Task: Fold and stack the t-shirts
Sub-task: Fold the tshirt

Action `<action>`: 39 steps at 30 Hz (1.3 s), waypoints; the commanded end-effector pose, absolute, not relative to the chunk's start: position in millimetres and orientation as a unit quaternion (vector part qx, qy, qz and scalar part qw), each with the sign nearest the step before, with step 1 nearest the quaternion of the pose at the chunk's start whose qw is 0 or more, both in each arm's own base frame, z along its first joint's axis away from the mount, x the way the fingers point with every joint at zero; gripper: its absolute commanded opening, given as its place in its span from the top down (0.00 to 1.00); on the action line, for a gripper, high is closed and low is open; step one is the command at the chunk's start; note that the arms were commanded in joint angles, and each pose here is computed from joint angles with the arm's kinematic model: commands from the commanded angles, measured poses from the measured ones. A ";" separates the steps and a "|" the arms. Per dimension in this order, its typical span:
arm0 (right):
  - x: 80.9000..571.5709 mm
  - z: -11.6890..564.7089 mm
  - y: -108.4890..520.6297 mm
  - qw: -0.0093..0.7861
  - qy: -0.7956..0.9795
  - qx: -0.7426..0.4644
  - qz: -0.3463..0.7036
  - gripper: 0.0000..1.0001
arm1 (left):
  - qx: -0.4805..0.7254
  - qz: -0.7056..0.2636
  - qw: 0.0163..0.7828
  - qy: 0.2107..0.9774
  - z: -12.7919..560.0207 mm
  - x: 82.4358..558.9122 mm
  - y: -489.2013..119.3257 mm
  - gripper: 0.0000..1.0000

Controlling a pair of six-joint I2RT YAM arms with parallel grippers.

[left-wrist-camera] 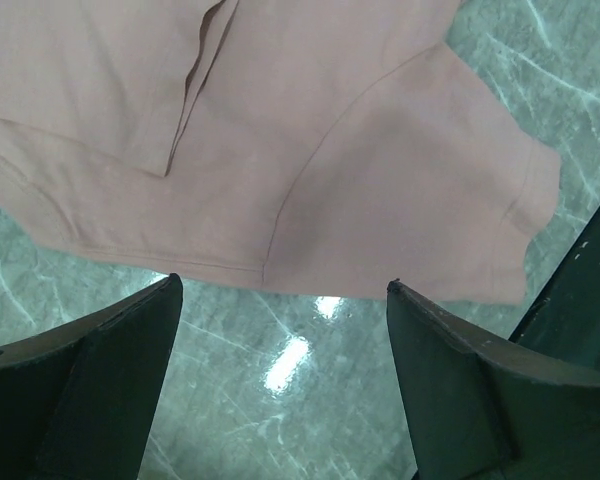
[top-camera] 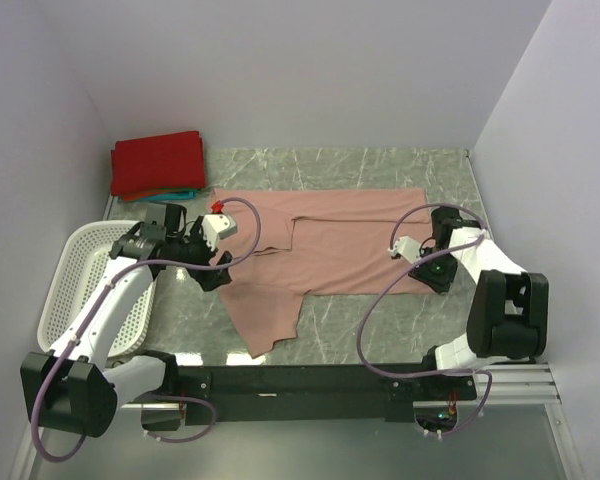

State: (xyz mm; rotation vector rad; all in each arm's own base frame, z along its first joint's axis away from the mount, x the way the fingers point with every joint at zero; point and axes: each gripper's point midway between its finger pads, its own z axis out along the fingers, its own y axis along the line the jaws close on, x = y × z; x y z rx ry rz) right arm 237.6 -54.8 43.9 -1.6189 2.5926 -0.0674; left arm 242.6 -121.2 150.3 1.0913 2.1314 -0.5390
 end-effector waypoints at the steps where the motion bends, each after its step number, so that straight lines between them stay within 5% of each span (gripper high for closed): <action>1: 264.6 49.1 -60.7 0.062 0.841 -0.535 -0.042 0.56 | 0.434 -0.187 0.349 0.809 148.4 250.2 -119.3 0.12; 26: 246.3 -12.8 -74.9 0.012 0.840 -0.539 -0.057 0.52 | 0.458 -0.157 0.292 0.825 106.4 245.7 -110.6 0.14; 39: 245.7 49.2 -56.7 0.048 0.843 -0.536 -0.008 0.48 | 0.473 -0.150 0.287 0.820 96.7 240.1 -113.2 0.16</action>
